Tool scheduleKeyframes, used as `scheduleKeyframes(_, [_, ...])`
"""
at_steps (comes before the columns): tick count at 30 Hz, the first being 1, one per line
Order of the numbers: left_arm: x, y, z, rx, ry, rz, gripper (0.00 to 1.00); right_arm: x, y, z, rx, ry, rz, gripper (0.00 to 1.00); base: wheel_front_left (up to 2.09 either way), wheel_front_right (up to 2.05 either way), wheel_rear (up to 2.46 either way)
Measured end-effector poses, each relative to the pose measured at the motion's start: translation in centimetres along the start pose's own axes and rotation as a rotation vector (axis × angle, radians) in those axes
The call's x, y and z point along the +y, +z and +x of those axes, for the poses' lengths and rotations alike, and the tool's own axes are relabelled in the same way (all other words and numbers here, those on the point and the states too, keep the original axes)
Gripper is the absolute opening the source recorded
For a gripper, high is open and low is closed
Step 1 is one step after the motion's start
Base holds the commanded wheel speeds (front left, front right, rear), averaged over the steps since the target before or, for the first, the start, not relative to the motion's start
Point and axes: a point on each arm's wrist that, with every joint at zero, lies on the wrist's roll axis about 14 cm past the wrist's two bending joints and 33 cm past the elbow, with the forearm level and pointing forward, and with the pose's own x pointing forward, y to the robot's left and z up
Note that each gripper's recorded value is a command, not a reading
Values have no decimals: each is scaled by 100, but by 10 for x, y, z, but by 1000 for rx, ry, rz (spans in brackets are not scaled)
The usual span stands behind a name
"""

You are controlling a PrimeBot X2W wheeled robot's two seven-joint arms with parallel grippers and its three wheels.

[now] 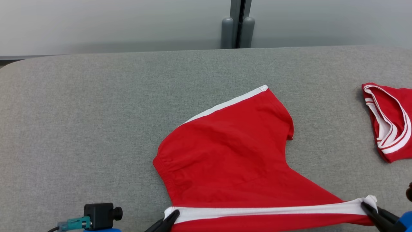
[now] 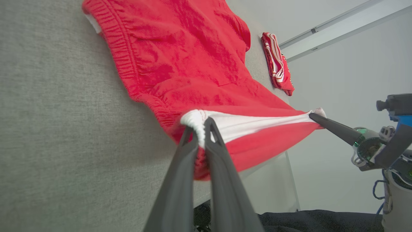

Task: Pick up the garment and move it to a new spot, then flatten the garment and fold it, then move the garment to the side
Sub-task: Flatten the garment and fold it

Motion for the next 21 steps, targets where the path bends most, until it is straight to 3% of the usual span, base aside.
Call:
scheduleKeyframes(5, [0, 12, 0, -57, 4, 5, 0, 5, 18, -1, -53, -2, -36, 0, 0, 0, 0])
scheduleKeyframes(10, [6, 43, 12, -175, 9, 17, 0, 17, 65, 13, -186, 36, -154, 0, 0, 0, 0])
scheduleKeyframes(21, [45, 94, 53, -327, 127, -34, 0, 52, 152, 96, -230, 148, -367, 0, 0, 0, 0])
